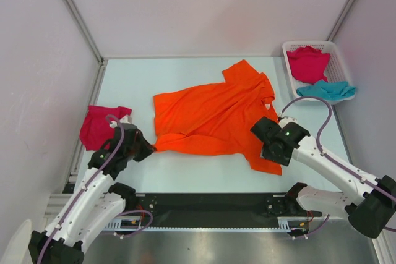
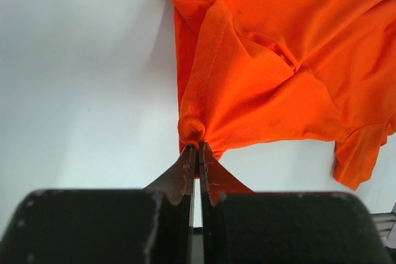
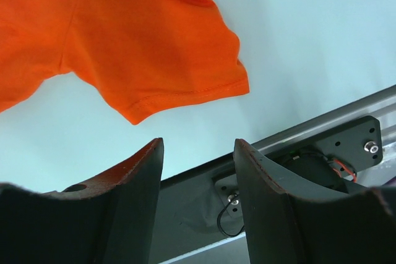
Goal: Fold and stack the t-shirts
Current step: Grap the side of the flattened tshirt closest away from the robot with both arms
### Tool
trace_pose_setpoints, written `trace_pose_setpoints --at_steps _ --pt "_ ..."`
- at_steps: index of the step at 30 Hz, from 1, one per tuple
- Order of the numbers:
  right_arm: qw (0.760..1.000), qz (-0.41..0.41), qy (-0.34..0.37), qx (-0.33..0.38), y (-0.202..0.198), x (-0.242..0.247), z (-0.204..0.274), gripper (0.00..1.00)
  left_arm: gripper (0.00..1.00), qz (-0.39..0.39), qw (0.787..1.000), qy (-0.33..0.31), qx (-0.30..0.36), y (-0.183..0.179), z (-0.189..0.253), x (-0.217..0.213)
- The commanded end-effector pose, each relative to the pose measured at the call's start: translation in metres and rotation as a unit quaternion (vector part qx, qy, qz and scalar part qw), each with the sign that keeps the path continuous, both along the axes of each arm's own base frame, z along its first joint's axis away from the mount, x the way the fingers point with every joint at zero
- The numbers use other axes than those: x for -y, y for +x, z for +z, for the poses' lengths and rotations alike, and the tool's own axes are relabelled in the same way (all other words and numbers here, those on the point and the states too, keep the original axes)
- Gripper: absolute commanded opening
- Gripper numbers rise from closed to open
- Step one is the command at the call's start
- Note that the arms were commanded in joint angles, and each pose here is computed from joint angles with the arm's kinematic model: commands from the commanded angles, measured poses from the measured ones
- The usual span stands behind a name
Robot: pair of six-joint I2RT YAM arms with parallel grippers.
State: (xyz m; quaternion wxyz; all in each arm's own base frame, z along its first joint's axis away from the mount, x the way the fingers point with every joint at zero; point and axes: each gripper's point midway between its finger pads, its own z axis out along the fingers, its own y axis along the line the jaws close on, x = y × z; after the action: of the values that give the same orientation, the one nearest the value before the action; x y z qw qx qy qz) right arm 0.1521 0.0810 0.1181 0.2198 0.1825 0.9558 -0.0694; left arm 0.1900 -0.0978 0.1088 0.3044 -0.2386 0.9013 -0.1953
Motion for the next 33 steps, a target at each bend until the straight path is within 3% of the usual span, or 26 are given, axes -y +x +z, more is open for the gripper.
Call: trace_pose_setpoints --at_steps 1,7,16,18,21,24,33 --pt "1.0 -0.024 -0.019 0.002 -0.001 0.008 0.002 0.55 0.06 0.016 1.0 -0.013 0.004 0.0 0.014 0.001" --pt "1.0 -0.027 -0.014 0.006 -0.004 0.01 0.006 0.56 0.07 0.055 0.998 -0.02 0.006 -0.013 0.019 -0.011" --pt "0.999 -0.021 -0.024 0.003 -0.004 0.012 0.004 0.57 0.11 0.04 0.998 -0.048 -0.011 -0.022 0.012 -0.001" --pt "1.0 -0.019 -0.021 0.006 -0.002 0.01 0.004 0.57 0.19 0.021 0.998 -0.059 -0.015 -0.023 0.014 0.006" --pt "1.0 -0.017 -0.017 0.007 -0.001 0.008 0.003 0.57 0.43 0.01 0.998 -0.059 -0.01 -0.019 0.02 0.009" --pt "1.0 -0.015 -0.019 0.006 -0.002 0.009 0.002 0.57 0.6 0.011 0.999 -0.052 -0.005 -0.015 0.027 0.008" --pt "1.0 -0.015 -0.019 0.006 -0.005 0.012 -0.003 0.59 0.68 0.021 0.999 -0.045 -0.001 -0.012 0.027 0.005"
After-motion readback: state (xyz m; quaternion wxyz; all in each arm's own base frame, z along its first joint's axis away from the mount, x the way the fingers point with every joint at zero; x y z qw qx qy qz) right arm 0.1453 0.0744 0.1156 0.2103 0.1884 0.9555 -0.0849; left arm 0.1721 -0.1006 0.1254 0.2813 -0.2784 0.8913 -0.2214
